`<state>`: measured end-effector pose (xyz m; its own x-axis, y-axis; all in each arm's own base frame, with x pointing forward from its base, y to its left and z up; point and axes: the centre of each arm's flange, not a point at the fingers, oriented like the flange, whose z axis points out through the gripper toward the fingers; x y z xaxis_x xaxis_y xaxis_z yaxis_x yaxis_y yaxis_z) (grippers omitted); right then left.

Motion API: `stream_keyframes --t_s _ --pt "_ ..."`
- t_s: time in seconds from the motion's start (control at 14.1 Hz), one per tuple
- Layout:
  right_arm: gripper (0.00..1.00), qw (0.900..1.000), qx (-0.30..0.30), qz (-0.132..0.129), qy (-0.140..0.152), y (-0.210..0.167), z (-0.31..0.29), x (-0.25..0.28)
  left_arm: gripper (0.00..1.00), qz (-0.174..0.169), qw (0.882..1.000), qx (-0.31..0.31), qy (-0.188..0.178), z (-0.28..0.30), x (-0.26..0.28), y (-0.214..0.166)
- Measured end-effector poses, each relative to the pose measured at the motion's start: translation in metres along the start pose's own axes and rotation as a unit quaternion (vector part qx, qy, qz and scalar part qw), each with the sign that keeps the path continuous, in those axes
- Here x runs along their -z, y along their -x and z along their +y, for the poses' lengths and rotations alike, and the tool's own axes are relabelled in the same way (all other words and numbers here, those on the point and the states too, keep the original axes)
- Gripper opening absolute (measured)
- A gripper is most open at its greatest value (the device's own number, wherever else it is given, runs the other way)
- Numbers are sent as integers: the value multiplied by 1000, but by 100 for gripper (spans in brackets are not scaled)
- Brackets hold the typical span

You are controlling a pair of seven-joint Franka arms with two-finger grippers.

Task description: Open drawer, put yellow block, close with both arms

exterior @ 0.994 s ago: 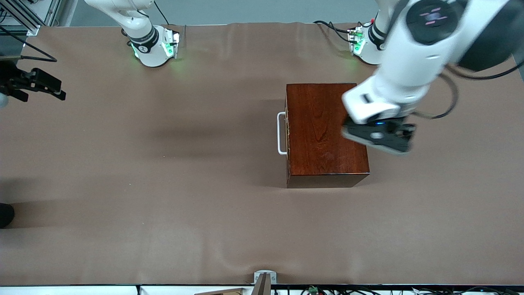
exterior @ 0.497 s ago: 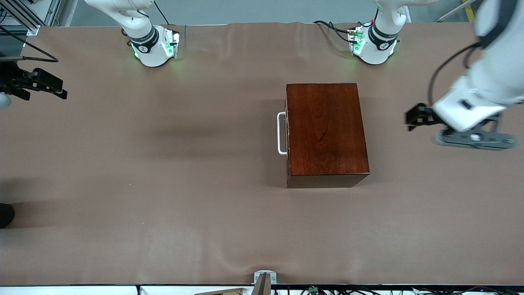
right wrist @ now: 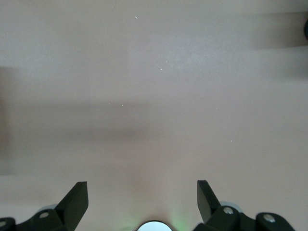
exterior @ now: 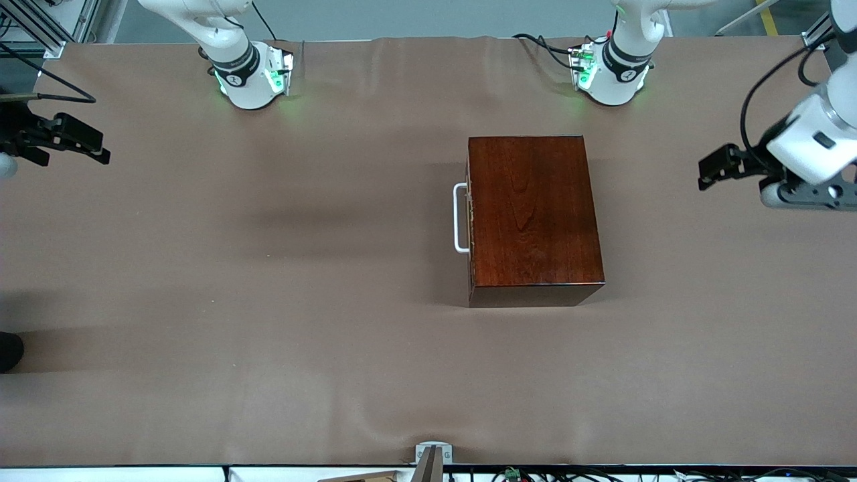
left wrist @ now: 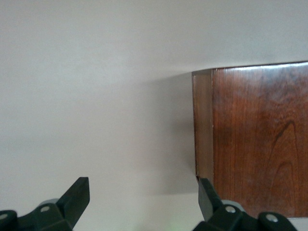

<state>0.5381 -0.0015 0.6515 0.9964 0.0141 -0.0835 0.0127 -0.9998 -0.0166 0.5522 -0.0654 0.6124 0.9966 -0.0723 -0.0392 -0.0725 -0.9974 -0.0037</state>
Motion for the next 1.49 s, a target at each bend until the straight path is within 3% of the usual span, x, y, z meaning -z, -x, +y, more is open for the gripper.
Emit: stream_keyframes --t_s 1.49 --pt "100 1000 1 -5 -1 -12 0 -13 100 10 1000 8 -1 -4 3 4"
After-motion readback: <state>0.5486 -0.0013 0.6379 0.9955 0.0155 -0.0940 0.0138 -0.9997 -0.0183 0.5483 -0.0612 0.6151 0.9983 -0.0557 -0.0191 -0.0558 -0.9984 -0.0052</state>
